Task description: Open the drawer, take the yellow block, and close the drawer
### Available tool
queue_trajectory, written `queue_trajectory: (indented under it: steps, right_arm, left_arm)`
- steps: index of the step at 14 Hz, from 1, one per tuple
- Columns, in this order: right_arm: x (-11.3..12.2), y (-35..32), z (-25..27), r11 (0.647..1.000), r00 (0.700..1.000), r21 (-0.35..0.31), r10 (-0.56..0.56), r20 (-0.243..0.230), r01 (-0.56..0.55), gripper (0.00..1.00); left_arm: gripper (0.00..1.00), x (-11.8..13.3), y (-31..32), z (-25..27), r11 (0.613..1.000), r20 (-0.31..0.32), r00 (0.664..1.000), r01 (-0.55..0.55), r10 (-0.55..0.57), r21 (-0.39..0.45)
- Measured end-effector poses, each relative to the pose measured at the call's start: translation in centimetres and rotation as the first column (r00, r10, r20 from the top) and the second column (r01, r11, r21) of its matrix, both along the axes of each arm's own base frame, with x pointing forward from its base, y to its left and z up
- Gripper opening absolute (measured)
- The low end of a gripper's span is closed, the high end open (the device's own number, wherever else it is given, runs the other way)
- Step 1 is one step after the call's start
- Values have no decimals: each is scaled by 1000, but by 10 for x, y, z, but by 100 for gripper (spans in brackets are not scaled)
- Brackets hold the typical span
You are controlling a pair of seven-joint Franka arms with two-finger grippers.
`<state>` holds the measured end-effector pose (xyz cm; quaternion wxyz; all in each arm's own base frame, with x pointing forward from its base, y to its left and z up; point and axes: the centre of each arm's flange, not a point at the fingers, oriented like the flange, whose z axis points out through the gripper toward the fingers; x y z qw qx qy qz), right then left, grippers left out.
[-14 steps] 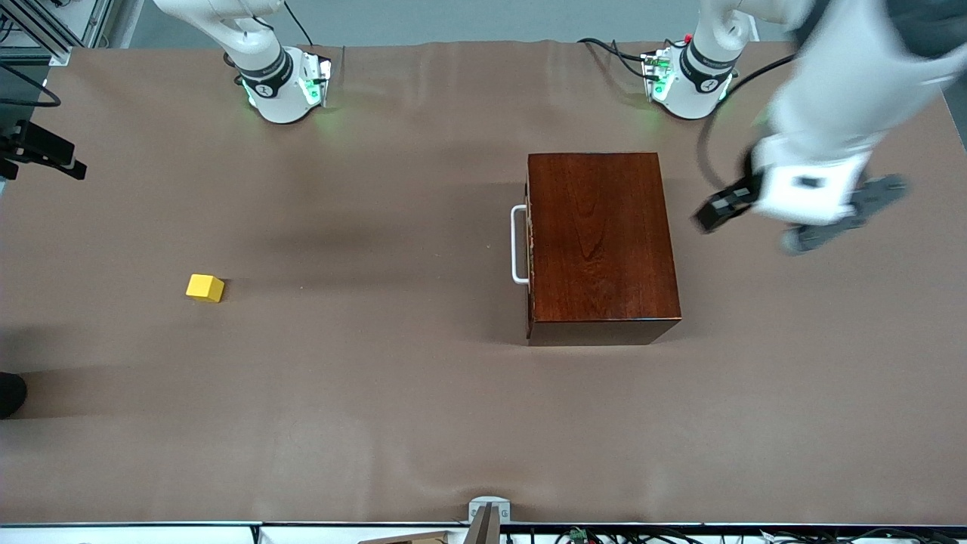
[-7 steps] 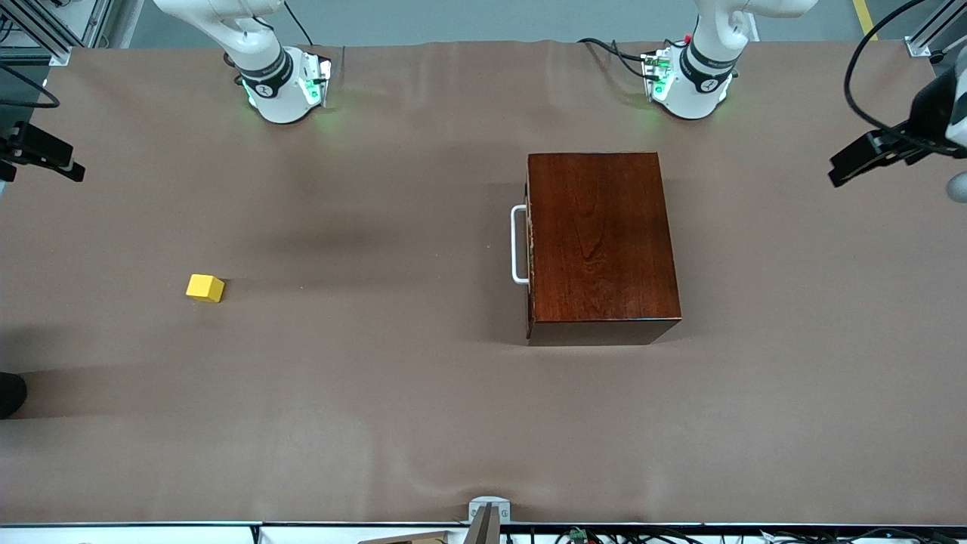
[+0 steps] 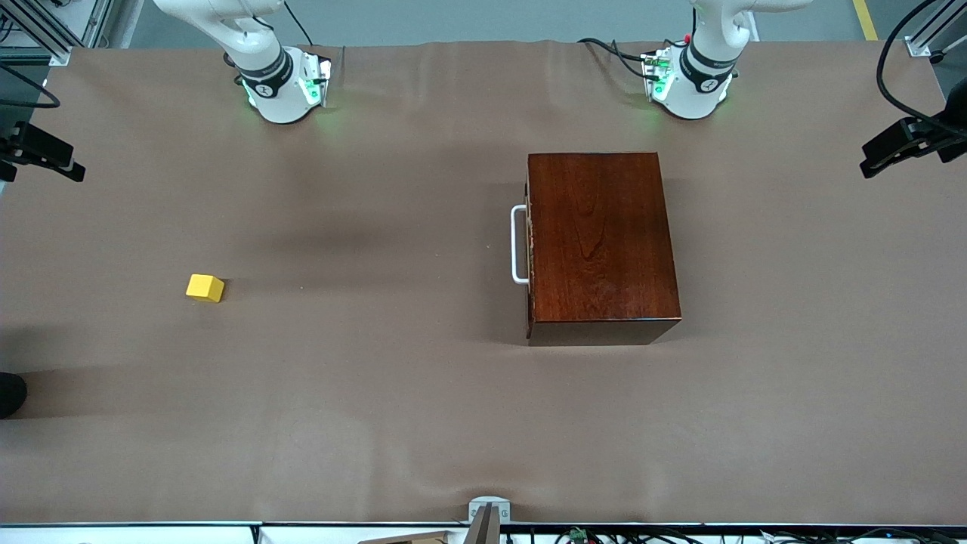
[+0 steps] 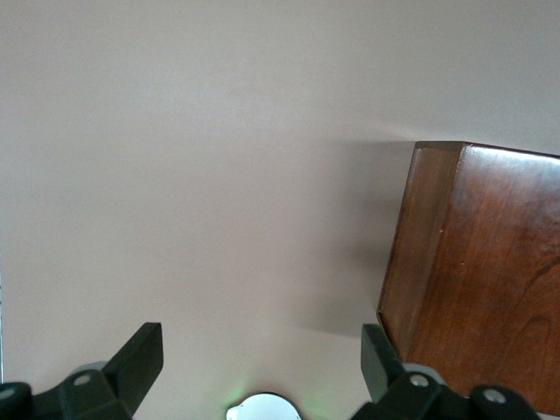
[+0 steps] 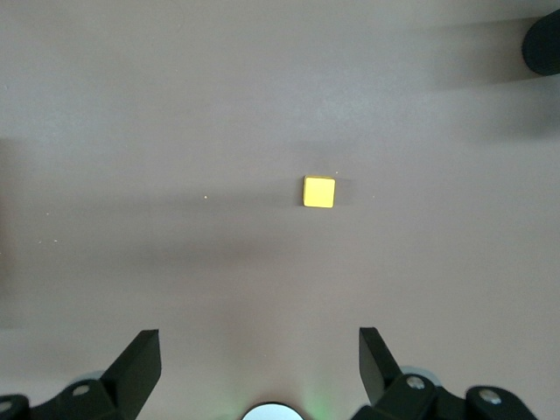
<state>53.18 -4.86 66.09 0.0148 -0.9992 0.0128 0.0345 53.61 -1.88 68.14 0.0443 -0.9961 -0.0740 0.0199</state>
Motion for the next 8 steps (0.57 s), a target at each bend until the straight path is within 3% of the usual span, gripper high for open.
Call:
queue_trajectory:
  steps: [8]
  right_arm:
    - [0,0,0,1000,1000,0,0,-1,0,100]
  left_arm:
    - [100,-16,14,-8,999,72,996,48,-48,5]
